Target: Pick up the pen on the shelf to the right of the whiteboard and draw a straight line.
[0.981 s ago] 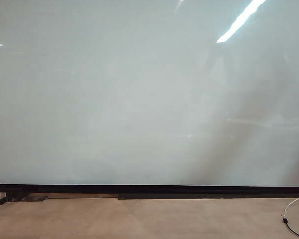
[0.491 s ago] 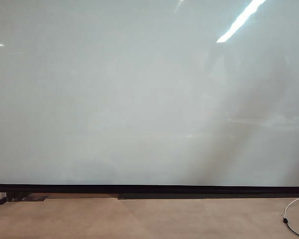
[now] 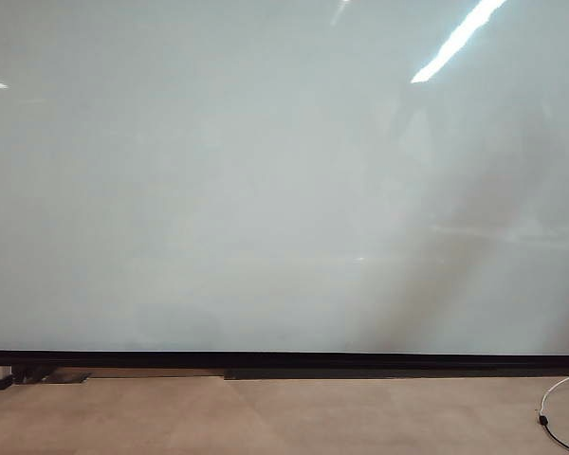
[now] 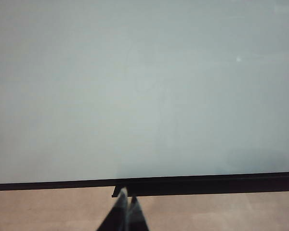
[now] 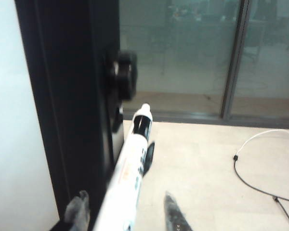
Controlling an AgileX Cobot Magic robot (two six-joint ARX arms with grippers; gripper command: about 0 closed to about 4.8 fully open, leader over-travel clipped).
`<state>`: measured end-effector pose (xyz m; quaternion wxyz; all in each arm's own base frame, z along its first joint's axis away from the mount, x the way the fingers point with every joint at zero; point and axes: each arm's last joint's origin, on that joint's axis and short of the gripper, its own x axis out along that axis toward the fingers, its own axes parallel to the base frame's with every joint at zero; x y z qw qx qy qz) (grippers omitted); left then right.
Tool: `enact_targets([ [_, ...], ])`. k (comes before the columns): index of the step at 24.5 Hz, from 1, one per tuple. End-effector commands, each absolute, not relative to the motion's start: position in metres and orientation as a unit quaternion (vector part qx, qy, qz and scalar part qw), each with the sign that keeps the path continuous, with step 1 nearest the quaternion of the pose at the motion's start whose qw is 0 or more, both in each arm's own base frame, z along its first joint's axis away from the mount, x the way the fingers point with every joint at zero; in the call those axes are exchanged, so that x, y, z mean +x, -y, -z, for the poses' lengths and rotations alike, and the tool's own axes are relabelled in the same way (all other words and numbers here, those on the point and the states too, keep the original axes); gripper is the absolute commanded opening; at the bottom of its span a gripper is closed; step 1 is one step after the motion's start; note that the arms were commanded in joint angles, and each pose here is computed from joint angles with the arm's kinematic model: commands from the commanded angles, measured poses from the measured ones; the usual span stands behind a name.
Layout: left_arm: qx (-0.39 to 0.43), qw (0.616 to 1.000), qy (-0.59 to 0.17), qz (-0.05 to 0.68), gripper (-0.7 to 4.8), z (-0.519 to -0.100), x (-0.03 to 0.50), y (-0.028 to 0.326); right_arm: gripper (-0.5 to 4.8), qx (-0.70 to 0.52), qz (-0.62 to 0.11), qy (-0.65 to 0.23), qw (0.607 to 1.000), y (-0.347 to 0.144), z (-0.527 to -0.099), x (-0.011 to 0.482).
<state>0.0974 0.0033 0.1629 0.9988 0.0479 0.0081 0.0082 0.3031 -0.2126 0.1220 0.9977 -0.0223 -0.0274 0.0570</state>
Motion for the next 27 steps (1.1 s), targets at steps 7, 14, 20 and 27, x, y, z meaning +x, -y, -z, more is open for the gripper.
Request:
enact_targets([
  [7, 0.048, 0.999, 0.000, -0.007, -0.05, -0.1652, 0.0972, -0.0032, 2.02, -0.030, -0.061, 0.035, 0.997, 0.2124, -0.1229, 0.3042],
  [14, 0.048, 0.999, 0.000, -0.007, -0.05, -0.1652, 0.0972, -0.0032, 2.01, -0.028, -0.068, 0.037, 0.997, 0.2127, -0.1244, 0.3053],
  [20, 0.048, 0.999, 0.000, -0.008, -0.05, -0.1652, 0.0972, -0.0032, 1.97, -0.028, -0.071, 0.041, 0.996, 0.2126, -0.1254, 0.3053],
  [27, 0.048, 0.999, 0.000, -0.007, -0.05, -0.1652, 0.0972, -0.0032, 1.66, -0.029, -0.073, 0.050, 0.996, 0.2126, -0.1283, 0.3059],
])
